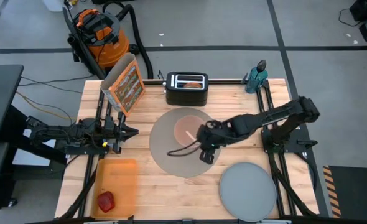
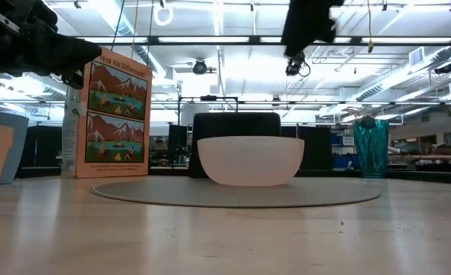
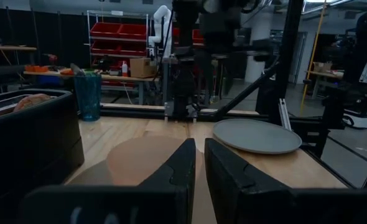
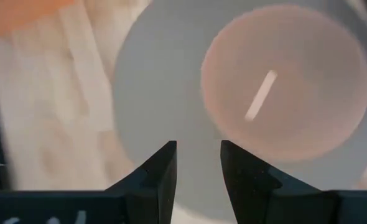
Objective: Arrange a breakfast setting
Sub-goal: Put the gray plate on the gray tablemat
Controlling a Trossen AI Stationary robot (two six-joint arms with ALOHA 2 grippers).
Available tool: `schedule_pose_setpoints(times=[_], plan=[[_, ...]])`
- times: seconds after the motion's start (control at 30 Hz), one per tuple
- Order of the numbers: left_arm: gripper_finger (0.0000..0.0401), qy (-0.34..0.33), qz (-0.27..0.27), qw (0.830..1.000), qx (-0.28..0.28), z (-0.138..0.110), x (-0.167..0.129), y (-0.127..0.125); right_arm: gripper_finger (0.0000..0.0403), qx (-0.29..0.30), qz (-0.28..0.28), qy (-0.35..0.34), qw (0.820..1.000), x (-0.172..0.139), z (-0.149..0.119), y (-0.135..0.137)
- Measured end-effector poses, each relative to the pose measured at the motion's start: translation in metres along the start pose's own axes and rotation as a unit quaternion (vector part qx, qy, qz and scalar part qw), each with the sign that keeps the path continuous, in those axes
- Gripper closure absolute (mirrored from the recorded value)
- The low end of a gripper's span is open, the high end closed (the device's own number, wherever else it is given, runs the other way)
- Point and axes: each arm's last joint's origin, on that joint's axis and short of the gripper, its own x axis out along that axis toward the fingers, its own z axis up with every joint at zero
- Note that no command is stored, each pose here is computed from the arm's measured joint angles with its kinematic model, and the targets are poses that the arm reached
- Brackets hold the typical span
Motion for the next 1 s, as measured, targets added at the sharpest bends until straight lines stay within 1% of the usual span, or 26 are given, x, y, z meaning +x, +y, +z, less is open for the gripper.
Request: schedule_pose_setpoints(times=[0.13, 0.23, 0.33, 0.4, 0.47, 0.53, 0.6, 0.67, 0.77, 0.8, 0.87, 0.93, 1.0], plan=[[0.0358, 0.0, 0.0, 1.0, 0.0, 0.0, 0.0, 0.0, 0.0273, 0.095, 0.022, 0.048, 0.994, 0.002, -0.024, 0.026], [0.0358, 0.0, 0.0, 1.0, 0.0, 0.0, 0.0, 0.0, 0.0273, 0.166, 0.031, 0.102, 0.98, 0.014, -0.047, 0.05], [0.0358, 0.0, 0.0, 1.0, 0.0, 0.0, 0.0, 0.0, 0.0273, 0.25, 0.019, 0.161, 0.955, 0.026, -0.07, 0.069], [0.0358, 0.0, 0.0, 1.0, 0.0, 0.0, 0.0, 0.0, 0.0273, 0.316, -0.008, 0.187, 0.93, 0.033, -0.083, 0.077], [0.0358, 0.0, 0.0, 1.0, 0.0, 0.0, 0.0, 0.0, 0.0273, 0.365, -0.039, 0.197, 0.909, 0.039, -0.095, 0.082], [0.0358, 0.0, 0.0, 1.0, 0.0, 0.0, 0.0, 0.0, 0.0272, 0.395, -0.059, 0.194, 0.896, 0.046, -0.104, 0.088], [0.0358, 0.0, 0.0, 1.0, 0.0, 0.0, 0.0, 0.0, 0.0271, 0.426, -0.081, 0.175, 0.884, 0.056, -0.111, 0.092], [0.0358, 0.0, 0.0, 1.0, 0.0, 0.0, 0.0, 0.0, 0.027, 0.442, -0.1, 0.157, 0.877, 0.067, -0.115, 0.093], [0.0358, 0.0, 0.0, 1.0, 0.0, 0.0, 0.0, 0.0, 0.0271, 0.418, -0.127, 0.147, 0.888, 0.083, -0.119, 0.091], [0.0358, 0.0, 0.0, 1.0, 0.0, 0.0, 0.0, 0.0, 0.0271, 0.417, -0.129, 0.154, 0.887, 0.087, -0.118, 0.09], [0.0358, 0.0, 0.0, 1.0, 0.0, 0.0, 0.0, 0.0, 0.0271, 0.424, -0.122, 0.174, 0.88, 0.092, -0.115, 0.09], [0.0358, 0.0, 0.0, 1.0, 0.0, 0.0, 0.0, 0.0, 0.0271, 0.434, -0.109, 0.17, 0.878, 0.093, -0.112, 0.091], [0.0358, 0.0, 0.0, 1.0, 0.0, 0.0, 0.0, 0.0, 0.0271, 0.449, -0.105, 0.168, 0.871, 0.091, -0.115, 0.095]])
